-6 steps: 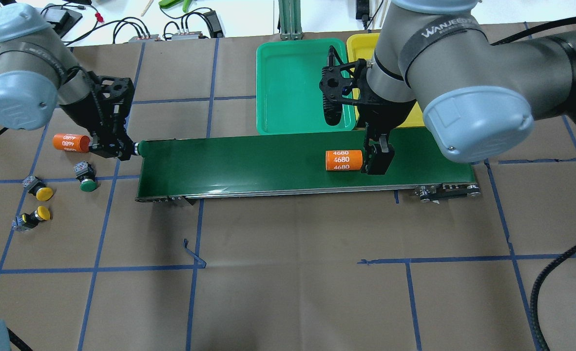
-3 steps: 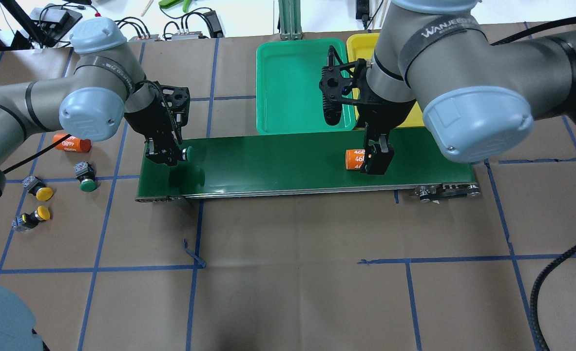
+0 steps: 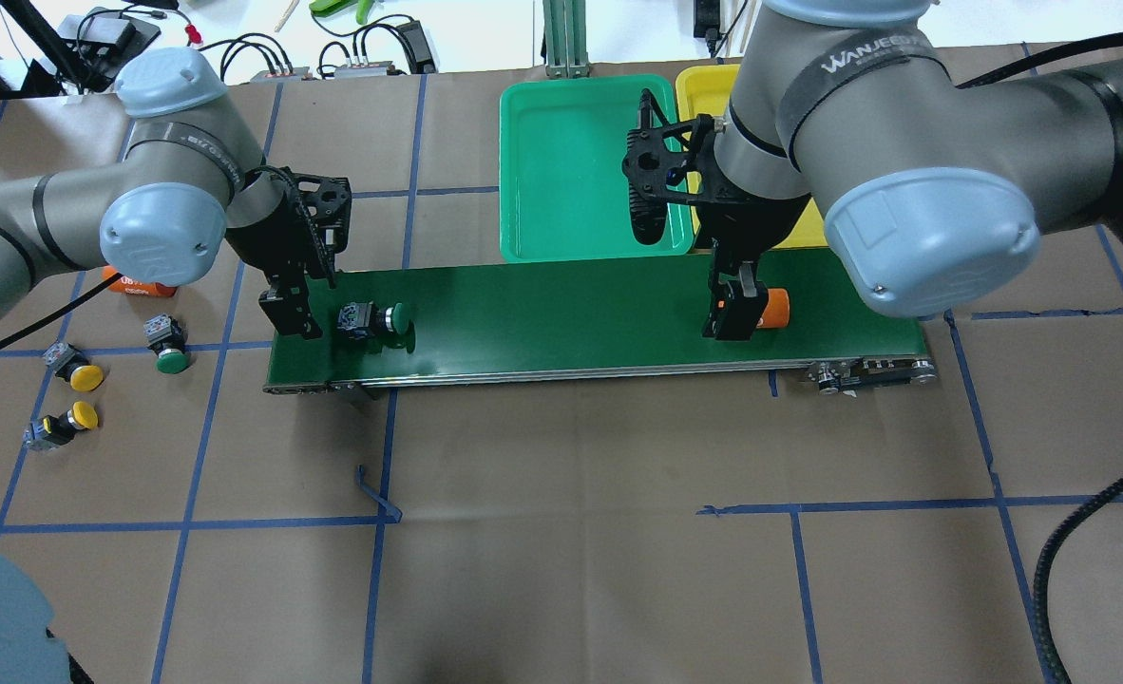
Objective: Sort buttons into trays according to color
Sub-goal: 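Grasp the second green button with the left gripper, then place the second green button on the belt while the right gripper grasps the first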
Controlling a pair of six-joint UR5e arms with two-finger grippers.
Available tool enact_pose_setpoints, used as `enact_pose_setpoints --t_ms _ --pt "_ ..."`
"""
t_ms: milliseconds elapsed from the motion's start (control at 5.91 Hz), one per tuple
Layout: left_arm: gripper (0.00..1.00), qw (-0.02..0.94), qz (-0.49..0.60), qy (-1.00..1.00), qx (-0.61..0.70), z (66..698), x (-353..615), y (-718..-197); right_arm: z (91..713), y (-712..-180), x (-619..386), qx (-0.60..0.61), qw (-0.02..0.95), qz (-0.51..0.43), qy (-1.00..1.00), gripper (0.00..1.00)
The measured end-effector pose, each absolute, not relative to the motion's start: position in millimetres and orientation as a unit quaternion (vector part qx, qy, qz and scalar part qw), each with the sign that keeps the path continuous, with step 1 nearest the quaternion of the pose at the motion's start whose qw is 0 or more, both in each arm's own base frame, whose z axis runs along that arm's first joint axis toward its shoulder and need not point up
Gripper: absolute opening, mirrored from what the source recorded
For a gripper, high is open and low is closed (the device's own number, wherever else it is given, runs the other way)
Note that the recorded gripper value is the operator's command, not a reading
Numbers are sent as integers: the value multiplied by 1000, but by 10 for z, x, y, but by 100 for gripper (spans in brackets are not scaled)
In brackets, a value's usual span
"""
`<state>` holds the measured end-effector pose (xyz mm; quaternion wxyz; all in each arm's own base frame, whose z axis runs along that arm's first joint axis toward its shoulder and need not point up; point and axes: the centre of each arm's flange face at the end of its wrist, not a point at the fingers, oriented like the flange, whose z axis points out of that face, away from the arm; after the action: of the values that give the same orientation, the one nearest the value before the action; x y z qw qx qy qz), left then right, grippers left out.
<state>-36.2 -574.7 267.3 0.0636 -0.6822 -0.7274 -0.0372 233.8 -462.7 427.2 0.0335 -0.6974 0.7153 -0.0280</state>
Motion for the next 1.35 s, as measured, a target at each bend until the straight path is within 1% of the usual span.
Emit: enact_pose_setpoints --t_ms 507,676,1014,1184,1353 --pt "98 61 -52 -562 -823 2643 704 -5685 4268 -4625 2343 -696 36 -29 717 100" --pt "98 61 -47 -519 -851 2570 1031 -5656 4270 -4624 2344 -692 36 -30 720 100" --pt "98 44 -40 -443 -894 2185 1443 -5697 4254 -4633 2344 -690 36 -28 722 100" --pt "80 31 -39 -424 -904 1963 1650 -5691 4204 -4637 2352 -686 40 -27 726 100" --pt "34 25 -37 -423 -905 1828 1806 -5664 4136 -4625 2359 -678 43 -24 733 100"
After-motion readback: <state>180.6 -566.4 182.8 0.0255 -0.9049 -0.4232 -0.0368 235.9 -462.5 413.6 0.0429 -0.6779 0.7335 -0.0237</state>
